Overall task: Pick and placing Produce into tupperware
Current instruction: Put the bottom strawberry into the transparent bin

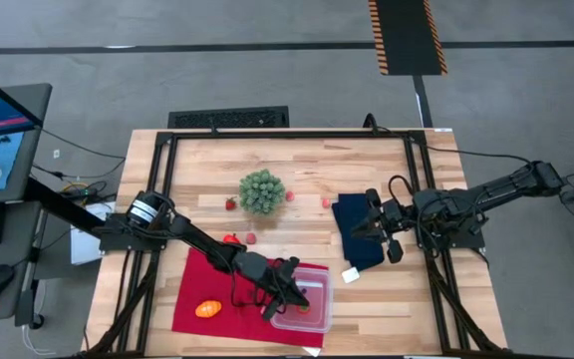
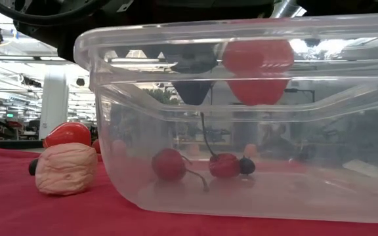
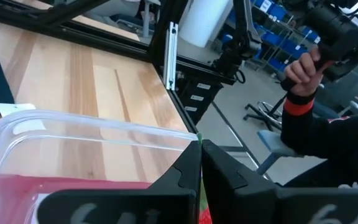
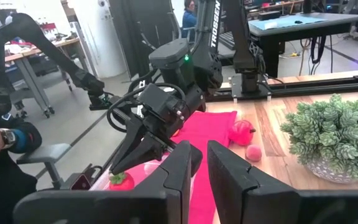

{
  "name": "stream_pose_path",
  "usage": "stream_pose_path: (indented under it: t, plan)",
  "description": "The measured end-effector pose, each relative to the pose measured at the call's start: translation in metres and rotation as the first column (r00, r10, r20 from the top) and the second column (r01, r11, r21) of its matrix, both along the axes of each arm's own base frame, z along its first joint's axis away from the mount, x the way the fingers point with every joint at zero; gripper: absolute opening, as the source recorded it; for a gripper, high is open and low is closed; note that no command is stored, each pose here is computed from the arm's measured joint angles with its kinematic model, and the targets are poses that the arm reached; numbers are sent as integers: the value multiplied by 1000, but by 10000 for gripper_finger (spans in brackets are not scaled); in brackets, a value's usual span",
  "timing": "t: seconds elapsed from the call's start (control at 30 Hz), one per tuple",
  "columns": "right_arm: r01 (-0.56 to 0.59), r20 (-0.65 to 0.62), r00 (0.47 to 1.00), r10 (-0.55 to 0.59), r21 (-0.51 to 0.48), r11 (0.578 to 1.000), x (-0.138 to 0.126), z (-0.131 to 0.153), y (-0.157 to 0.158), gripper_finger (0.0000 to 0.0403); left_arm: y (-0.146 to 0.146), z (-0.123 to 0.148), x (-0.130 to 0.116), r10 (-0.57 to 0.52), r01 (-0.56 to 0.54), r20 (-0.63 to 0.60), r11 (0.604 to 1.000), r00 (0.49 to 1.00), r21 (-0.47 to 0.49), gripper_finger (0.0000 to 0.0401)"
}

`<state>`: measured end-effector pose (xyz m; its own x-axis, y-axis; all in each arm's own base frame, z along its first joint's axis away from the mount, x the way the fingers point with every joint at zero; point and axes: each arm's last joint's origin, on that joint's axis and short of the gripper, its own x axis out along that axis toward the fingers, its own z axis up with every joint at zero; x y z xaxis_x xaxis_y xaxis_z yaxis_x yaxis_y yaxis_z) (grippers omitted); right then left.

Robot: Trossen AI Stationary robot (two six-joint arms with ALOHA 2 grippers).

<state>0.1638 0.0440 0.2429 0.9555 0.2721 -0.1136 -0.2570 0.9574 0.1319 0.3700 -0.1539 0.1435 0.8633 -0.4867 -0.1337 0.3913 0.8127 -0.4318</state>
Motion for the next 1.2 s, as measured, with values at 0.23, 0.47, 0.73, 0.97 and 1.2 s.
stream_pose_path:
  t: [0.23, 0.47, 0.73, 0.97, 1.2]
  plan:
    - [0, 0, 1000, 0, 0, 1000, 0, 0, 0, 77, 0, 0, 0, 3, -3, 2, 1000, 1000, -2, 0]
    - [0, -1, 1000, 0, 0, 1000, 0, 0, 0, 77, 0, 0, 0, 15, -15, 0, 1000, 1000, -5, 0]
    - [0, -1, 1000, 0, 0, 1000, 0, 0, 0, 77, 2, 0, 1, 74, -74, -8, 997, 997, -9, 0]
    - [0, -3, 1000, 0, 0, 1000, 0, 0, 0, 77, -1, 0, 0, 72, -72, 0, 997, 997, -12, 0]
    - [0, -3, 1000, 0, 0, 1000, 0, 0, 0, 77, -5, 1, -2, 94, -94, 12, 996, 996, 5, 24]
